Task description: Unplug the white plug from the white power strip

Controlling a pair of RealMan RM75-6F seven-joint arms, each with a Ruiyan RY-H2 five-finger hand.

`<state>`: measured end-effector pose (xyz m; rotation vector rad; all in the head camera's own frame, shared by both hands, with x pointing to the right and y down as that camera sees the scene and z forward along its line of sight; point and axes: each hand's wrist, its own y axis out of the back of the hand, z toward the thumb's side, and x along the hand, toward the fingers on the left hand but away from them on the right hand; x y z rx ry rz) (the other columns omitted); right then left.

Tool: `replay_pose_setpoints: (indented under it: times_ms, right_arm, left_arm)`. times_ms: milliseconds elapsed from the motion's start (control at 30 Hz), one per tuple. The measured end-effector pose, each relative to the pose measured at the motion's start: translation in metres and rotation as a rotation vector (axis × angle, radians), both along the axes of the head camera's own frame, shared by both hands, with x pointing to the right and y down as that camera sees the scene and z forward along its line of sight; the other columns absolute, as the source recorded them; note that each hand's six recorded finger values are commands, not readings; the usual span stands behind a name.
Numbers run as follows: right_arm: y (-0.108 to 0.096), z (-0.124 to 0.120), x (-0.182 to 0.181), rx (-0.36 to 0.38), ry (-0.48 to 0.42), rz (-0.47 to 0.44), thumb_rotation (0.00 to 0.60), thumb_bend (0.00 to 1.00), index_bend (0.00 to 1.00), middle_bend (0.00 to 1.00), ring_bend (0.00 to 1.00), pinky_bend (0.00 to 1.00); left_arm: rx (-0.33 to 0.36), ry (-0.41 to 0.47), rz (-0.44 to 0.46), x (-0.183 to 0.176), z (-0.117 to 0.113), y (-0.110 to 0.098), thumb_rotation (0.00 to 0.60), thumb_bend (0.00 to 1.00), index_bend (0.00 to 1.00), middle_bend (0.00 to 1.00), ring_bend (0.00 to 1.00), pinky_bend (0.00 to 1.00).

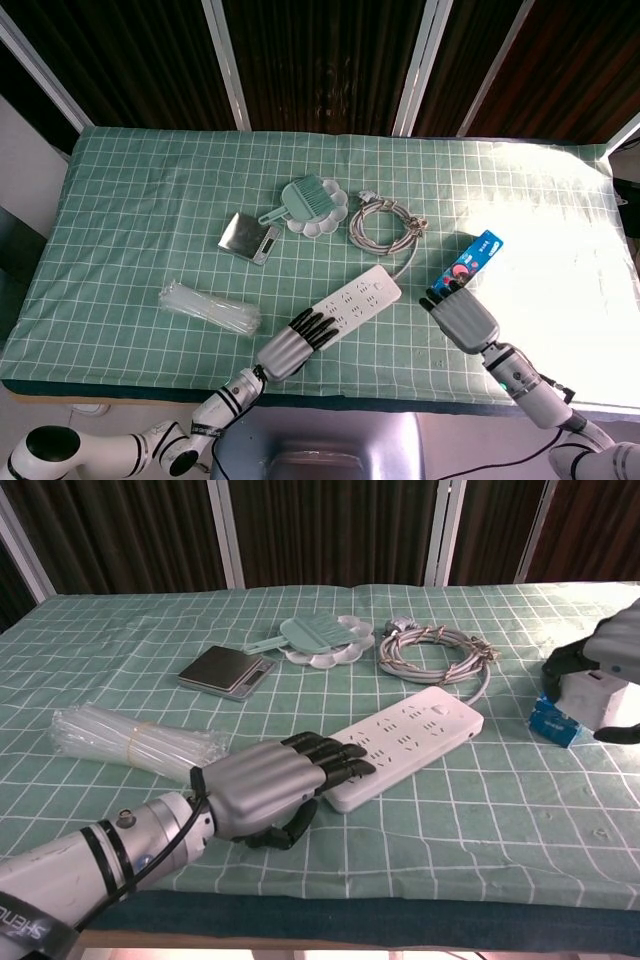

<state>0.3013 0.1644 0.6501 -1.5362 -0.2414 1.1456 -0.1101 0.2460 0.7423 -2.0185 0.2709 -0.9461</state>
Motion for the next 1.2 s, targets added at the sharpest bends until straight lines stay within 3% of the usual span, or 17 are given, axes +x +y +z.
replay_pose_setpoints:
  times_ms: [133,200,400,500,700,867,1067,1200]
  right_arm:
    - [0.015,0.015,0.022,-0.054,0.123,-0.014,0.6,0.5,0.81,0.7,0.58,0.57]
    - [0.02,0.023,0.029,-0.078,0.166,-0.017,0.6,0.5,0.74,0.69,0.55,0.56]
    - [0.032,0.042,0.04,-0.149,0.249,-0.013,0.6,0.46,0.19,0.3,0.23,0.34]
    - [0.032,0.04,0.04,-0.167,0.243,0.009,0.6,0.34,0.02,0.16,0.12,0.26]
    - [0.028,0.019,0.039,-0.17,0.202,0.064,0.6,0.26,0.0,0.06,0.04,0.24]
    - [0.024,-0.017,0.04,-0.131,0.139,0.147,0.6,0.25,0.0,0.03,0.01,0.22]
    - [0.025,-0.072,0.057,-0.003,0.049,0.296,0.6,0.25,0.0,0.01,0.01,0.21]
    - [0.034,-0.101,0.082,0.098,-0.034,0.434,0.6,0.25,0.0,0.0,0.0,0.12]
  left_arm:
    - [0.003,0.003,-0.022,-0.005,-0.001,-0.008,0.599,0.83,0.0,0.0,0.0,0.06]
    - [0.002,0.001,-0.029,-0.007,0.0,-0.01,0.598,0.83,0.0,0.0,0.0,0.06]
    - [0.01,0.004,-0.038,-0.012,-0.001,-0.012,0.6,0.82,0.0,0.0,0.0,0.06]
    - [0.012,0.015,-0.046,-0.013,-0.004,-0.013,0.6,0.81,0.0,0.0,0.0,0.06]
    - [0.028,0.04,-0.062,-0.02,-0.012,-0.017,0.599,0.73,0.0,0.0,0.0,0.06]
    - [0.063,0.035,-0.088,-0.042,-0.024,-0.026,0.599,0.7,0.0,0.0,0.0,0.06]
    - [0.131,-0.007,-0.207,-0.111,-0.053,-0.043,0.596,0.63,0.0,0.0,0.0,0.06]
    - [0.187,-0.073,-0.369,-0.19,-0.079,-0.043,0.59,0.61,0.0,0.0,0.0,0.06]
